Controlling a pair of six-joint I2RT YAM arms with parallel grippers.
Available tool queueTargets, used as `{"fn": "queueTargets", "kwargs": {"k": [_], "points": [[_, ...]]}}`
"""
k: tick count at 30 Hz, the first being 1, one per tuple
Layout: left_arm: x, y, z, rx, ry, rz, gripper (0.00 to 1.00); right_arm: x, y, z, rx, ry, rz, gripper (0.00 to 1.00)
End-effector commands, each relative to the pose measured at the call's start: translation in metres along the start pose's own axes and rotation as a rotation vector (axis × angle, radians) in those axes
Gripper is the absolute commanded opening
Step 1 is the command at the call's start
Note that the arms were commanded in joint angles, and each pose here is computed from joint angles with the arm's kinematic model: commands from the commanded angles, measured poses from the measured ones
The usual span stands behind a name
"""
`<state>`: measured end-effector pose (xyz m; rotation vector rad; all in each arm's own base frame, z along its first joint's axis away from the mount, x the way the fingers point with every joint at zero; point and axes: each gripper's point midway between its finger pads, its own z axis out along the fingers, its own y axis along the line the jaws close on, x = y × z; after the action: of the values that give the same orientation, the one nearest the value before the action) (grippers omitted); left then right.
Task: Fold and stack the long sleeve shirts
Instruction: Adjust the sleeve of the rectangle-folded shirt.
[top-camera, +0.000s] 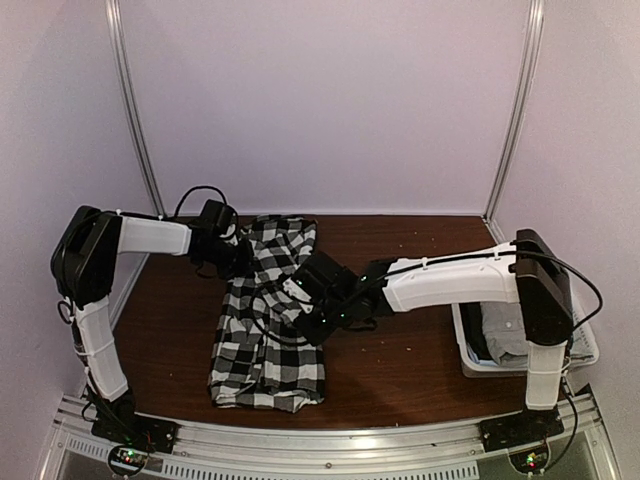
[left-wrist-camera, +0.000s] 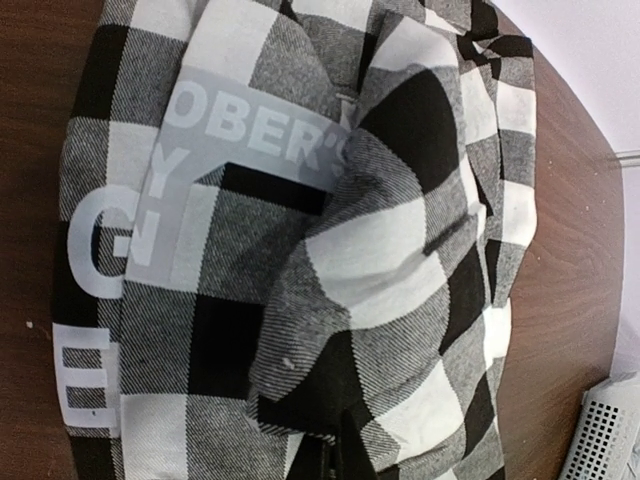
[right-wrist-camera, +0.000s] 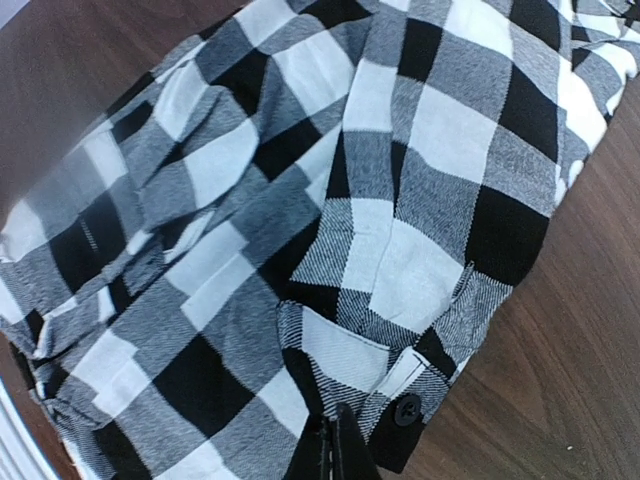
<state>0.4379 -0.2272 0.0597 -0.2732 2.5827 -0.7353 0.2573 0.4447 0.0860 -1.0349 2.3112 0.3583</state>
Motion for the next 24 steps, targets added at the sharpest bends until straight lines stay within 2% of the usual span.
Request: {"fn": "queueTargets", "kwargs": {"k": [1,12,23,24], "points": [[-0.020,-0.005,-0.001,0.028,-0.043,0.026,0.00,0.016,0.035,-0.004,-0.128,0.107,-0.015,0.00],[-0.015,-0.001,0.002,0.045,-0.021,0.038,0.00,0.031,0.090,-0.001,-0.327,0.202,0.040,0.00],[-0.011,0.004,0.004,0.037,-0.020,0.055,0.00,0.027,0.100,0.006,-0.353,0.212,0.048,0.00],[-0.011,0.006,0.004,0.028,-0.021,0.057,0.04,0.027,0.100,0.007,-0.354,0.216,0.048,0.03]]}}
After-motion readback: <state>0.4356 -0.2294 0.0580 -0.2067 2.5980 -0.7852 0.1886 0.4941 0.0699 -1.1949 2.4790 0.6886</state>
